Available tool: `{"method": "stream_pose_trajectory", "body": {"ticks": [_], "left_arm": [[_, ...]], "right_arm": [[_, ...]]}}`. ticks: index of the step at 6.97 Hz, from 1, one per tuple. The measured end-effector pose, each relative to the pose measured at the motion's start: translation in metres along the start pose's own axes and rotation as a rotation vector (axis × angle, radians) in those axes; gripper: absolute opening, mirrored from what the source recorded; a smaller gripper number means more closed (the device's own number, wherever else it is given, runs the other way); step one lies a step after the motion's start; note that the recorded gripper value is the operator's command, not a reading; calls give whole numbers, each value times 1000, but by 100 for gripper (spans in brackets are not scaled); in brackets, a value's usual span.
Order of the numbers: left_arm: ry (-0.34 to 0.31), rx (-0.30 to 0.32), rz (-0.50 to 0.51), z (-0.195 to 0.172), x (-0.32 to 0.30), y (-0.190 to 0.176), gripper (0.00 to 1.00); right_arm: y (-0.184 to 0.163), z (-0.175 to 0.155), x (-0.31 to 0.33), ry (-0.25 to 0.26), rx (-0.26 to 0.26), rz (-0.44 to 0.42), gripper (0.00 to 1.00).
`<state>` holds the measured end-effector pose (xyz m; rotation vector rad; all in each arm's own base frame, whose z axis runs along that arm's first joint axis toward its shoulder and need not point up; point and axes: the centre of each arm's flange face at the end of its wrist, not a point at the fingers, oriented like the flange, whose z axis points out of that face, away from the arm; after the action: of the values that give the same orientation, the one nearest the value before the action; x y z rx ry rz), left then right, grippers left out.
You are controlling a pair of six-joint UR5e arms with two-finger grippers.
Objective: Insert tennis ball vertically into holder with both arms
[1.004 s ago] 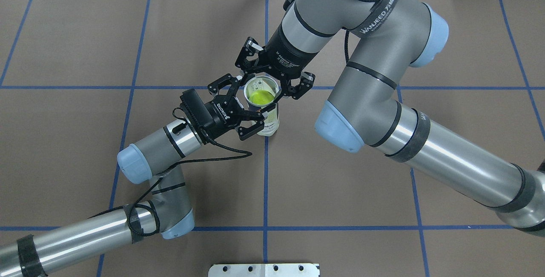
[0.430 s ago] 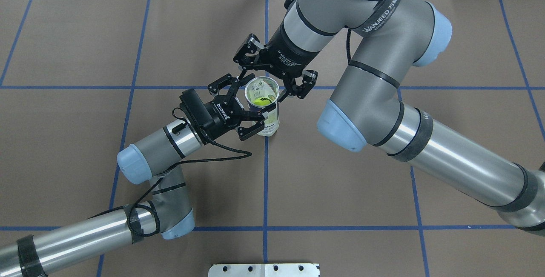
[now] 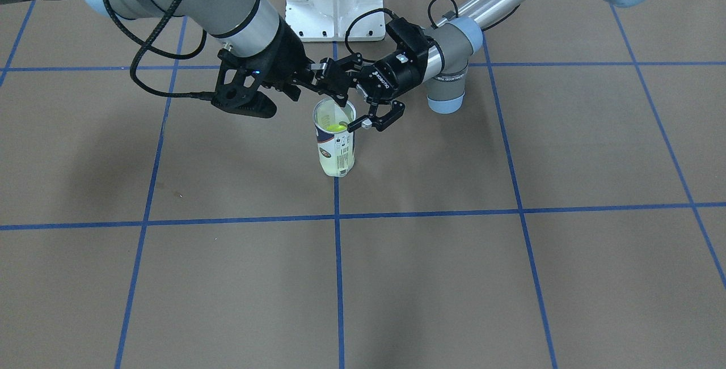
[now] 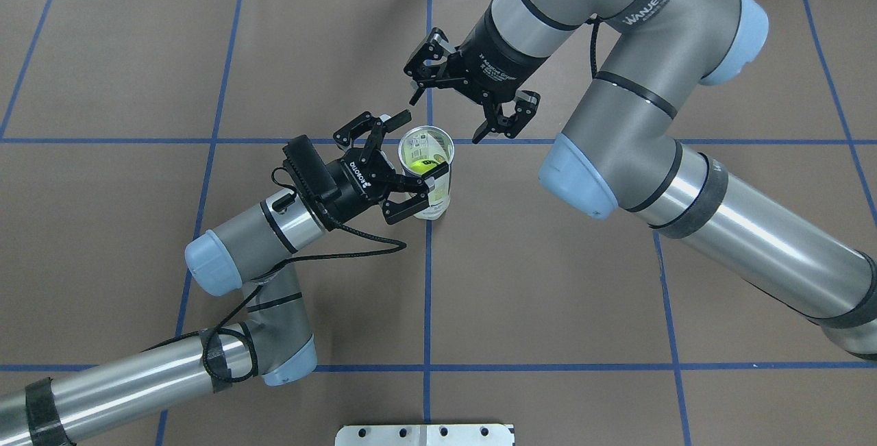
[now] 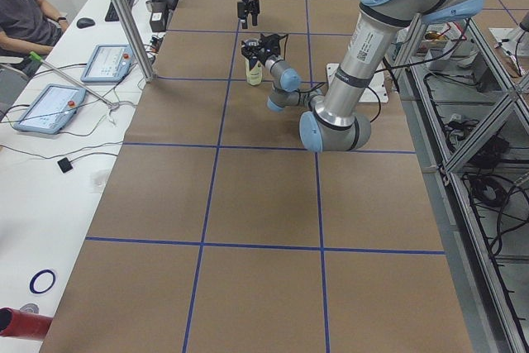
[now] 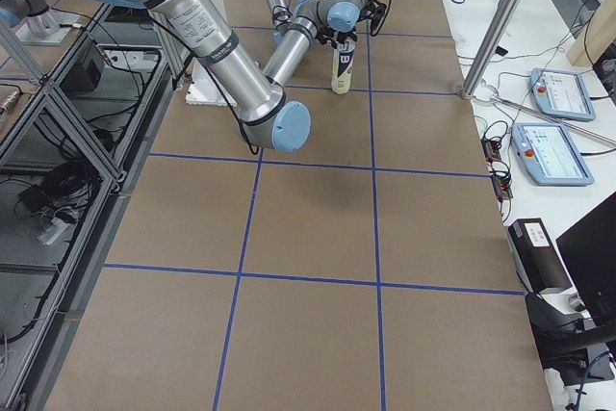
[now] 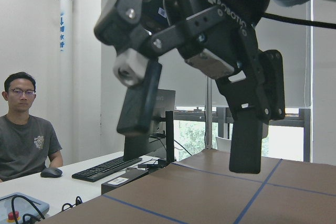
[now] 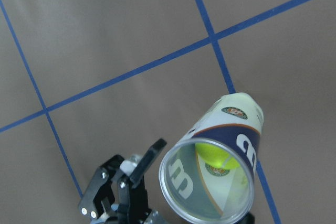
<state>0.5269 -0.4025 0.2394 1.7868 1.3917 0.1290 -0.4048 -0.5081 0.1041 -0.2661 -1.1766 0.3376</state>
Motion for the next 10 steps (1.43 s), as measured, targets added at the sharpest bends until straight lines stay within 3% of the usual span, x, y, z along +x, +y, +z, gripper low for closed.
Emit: {"method": "stream_pose_trajectory", "body": {"ticks": [2,5,8,10], "left_arm": [[-19,39,-10,-6,-3,-20,99],[-221,70,-25,-61,-66,-30,99],[-410,-18,-105,-166,-181,-19,99],[-554,-150,-94,-225,-246,-13,99]], "right_arm": [[-22,-14,19,4,25,10,96],[-62,-45,70,17,79,-26,95],[-118,-66,147,81,138,-94,94],[-159,-85,211,143,180,-167,94]]}}
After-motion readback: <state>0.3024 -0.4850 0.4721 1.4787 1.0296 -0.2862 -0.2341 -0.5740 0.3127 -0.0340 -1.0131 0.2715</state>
